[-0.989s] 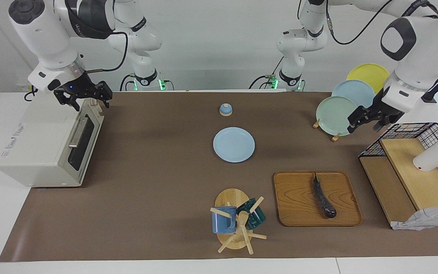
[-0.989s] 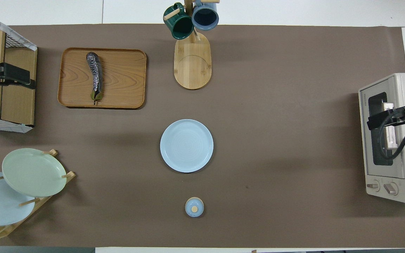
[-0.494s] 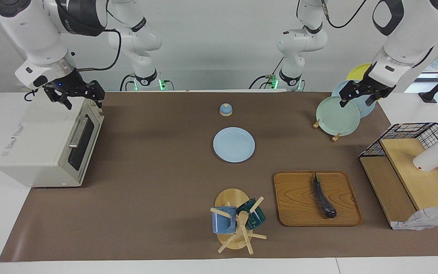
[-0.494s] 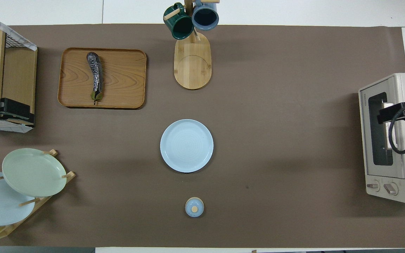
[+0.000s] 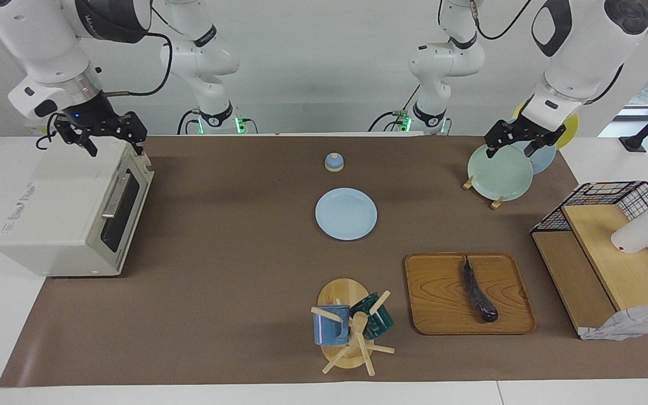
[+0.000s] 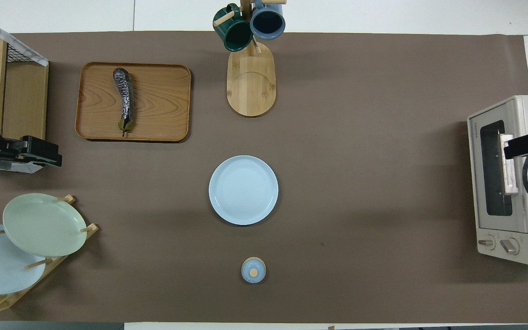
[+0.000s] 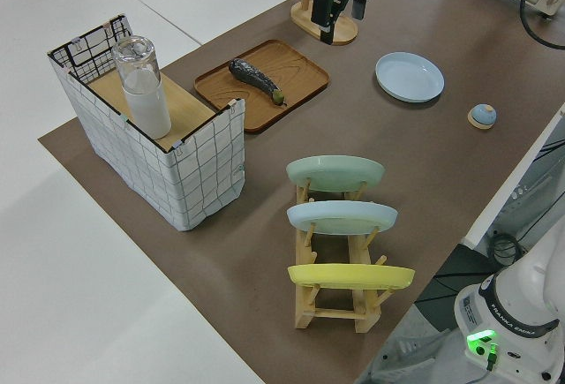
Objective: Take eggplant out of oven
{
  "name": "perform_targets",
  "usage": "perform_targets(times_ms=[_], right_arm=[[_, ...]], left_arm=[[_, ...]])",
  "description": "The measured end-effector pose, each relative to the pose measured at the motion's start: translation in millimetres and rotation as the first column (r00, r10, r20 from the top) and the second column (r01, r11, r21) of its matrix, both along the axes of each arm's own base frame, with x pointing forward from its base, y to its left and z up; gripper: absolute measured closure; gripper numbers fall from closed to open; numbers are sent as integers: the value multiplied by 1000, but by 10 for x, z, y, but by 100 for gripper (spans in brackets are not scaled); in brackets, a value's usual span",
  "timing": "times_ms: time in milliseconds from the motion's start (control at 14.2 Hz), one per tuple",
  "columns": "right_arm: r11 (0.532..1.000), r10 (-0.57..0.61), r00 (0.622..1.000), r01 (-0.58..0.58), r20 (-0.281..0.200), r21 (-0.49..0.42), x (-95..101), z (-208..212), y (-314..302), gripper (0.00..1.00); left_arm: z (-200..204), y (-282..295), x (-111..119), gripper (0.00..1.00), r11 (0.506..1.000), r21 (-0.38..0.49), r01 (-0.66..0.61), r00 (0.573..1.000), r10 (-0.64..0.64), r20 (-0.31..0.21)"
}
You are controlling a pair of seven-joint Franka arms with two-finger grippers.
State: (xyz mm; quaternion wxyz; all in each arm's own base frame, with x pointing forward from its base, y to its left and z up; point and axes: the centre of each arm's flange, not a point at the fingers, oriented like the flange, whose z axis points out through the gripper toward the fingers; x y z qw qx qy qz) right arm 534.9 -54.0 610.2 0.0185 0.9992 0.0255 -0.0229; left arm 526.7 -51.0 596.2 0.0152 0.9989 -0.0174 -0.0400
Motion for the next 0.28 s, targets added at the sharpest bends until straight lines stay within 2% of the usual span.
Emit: perform_targets(times_ms=[283], right_arm=[[1000,-13,1000,13,1,-1,0,2,-4,0]], left_arm=[[58,22,-15,0,1000,-1,-4,1000,4,10]])
